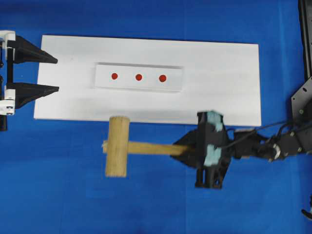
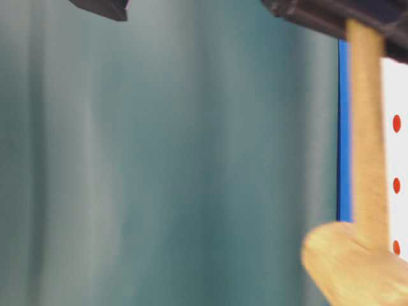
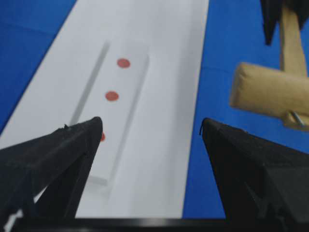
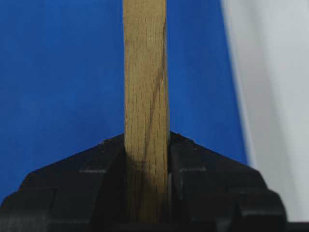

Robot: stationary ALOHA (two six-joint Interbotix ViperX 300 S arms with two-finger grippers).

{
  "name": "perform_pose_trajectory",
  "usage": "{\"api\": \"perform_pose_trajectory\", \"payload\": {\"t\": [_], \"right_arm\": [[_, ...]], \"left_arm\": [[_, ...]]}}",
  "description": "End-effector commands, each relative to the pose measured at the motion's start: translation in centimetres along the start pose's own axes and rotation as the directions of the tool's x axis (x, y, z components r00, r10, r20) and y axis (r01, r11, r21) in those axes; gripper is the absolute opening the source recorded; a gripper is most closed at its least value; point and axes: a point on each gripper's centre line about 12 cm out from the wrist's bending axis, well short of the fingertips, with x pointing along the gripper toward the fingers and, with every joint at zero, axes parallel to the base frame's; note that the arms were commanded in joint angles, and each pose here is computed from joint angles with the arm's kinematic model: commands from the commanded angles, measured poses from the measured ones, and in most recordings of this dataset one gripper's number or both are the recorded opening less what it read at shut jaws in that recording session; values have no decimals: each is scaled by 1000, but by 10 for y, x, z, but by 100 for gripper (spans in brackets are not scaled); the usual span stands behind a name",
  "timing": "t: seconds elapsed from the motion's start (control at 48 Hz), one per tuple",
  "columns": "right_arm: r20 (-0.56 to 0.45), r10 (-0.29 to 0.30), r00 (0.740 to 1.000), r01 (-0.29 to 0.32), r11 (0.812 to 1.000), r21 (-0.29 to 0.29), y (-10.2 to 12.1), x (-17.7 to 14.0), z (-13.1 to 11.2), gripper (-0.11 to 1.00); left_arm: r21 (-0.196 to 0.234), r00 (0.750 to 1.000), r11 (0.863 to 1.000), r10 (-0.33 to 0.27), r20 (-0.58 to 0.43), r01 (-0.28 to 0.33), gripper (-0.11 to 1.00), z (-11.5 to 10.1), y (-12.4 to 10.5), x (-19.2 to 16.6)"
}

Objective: Hit the mark with a hammer.
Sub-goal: 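Carry the mallet with the right gripper to the board front and lower it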

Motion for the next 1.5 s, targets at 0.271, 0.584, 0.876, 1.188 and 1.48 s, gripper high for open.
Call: {"api": "perform_pose_trajectory", "payload": {"t": [0.271, 0.584, 0.876, 1.188, 1.48], "right_arm": [[20, -7, 1000, 7, 1000, 1, 16, 23, 14, 9], [-52, -3, 999, 2, 1000, -17, 23, 57, -4, 9], [-135, -25, 991, 21, 999, -27, 13, 84, -29, 9], [-162, -10, 987, 2, 999, -51, 10, 92, -35, 9], [-180, 11, 984, -18, 999, -36, 7, 93, -35, 9]], "left_arm": [[-3, 1000, 1000, 4, 14, -4, 79, 3, 1, 0], [-3, 1000, 1000, 4, 11, -4, 79, 0, 1, 0], [-2, 1000, 1000, 4, 11, -4, 79, -3, 2, 0], [-3, 1000, 1000, 16, 8, -16, 79, -5, 4, 1], [-8, 999, 999, 35, 10, -35, 79, -4, 8, 0]]}}
